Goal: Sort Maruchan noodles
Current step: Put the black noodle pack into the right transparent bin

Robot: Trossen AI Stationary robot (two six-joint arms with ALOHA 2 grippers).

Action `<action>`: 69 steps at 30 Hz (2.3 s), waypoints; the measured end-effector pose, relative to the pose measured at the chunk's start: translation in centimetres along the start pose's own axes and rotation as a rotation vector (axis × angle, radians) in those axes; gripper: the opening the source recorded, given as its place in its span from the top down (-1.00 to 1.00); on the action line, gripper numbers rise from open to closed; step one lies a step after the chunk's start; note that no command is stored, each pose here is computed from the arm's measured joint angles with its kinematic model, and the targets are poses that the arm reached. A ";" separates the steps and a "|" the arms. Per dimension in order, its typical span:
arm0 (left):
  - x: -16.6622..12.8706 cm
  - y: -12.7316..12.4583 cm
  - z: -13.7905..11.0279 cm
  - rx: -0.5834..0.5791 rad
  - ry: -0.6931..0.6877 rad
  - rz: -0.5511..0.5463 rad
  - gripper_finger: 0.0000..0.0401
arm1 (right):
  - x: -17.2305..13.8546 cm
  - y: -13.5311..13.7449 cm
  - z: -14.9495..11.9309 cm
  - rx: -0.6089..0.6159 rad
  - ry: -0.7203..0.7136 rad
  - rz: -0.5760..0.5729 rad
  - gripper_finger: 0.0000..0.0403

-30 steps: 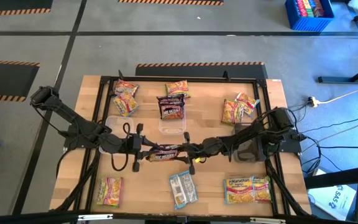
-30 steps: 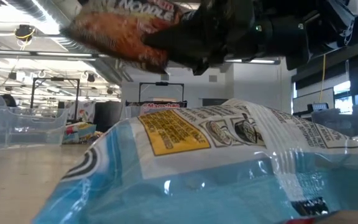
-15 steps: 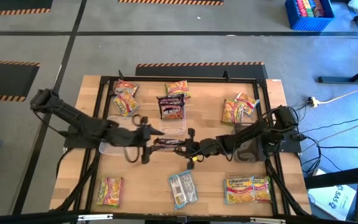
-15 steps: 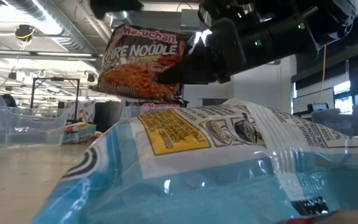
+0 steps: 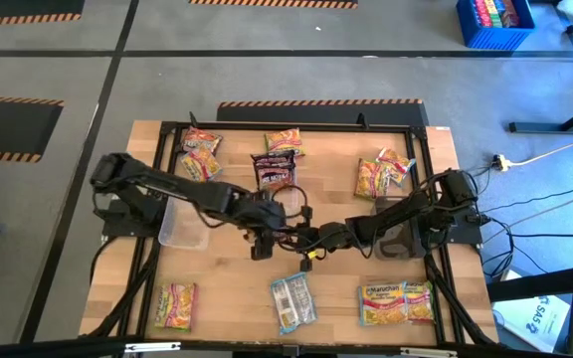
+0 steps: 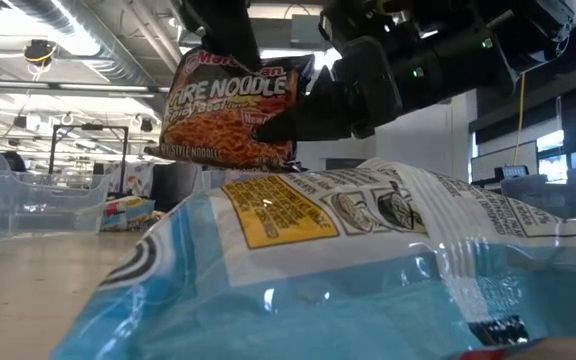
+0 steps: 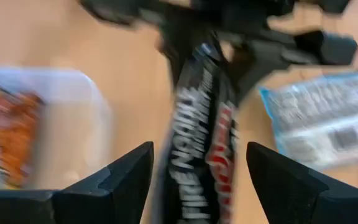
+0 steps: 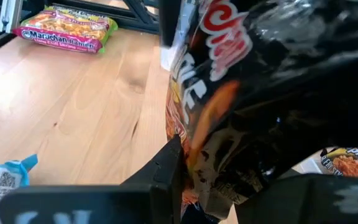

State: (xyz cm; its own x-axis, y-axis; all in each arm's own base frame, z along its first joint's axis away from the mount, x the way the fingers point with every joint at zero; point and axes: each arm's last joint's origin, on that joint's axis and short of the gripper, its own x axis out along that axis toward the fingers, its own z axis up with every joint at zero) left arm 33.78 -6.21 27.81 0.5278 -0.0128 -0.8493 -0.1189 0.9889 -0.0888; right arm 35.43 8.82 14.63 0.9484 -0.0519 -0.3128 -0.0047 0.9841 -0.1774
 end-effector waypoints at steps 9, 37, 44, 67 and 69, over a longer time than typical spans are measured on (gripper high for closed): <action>1.5 0.9 -0.2 -0.037 0.178 0.036 -0.23 | 0.0 0.0 0.0 0.003 0.003 -0.003 0.61; -1.6 1.7 1.7 0.063 0.176 0.101 0.44 | -3.8 -1.3 3.6 0.026 0.063 -0.016 -0.03; -3.7 4.0 3.8 0.130 0.098 0.220 0.44 | -7.8 -1.8 4.7 0.036 0.224 -0.033 -0.07; 3.0 13.1 0.6 0.071 0.119 0.188 0.44 | -10.6 1.3 2.1 0.027 0.302 -0.149 -0.07; 3.6 13.1 0.3 0.081 0.103 0.185 0.44 | -10.6 1.3 2.1 0.026 0.299 -0.163 -0.07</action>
State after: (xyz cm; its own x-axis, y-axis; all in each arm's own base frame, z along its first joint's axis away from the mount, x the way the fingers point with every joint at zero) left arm 34.37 6.79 23.74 0.4143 0.1588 -0.8962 -0.1354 0.9845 0.1119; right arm 26.05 10.98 19.62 0.8010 -0.2525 -0.5428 0.1507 0.9626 -0.2253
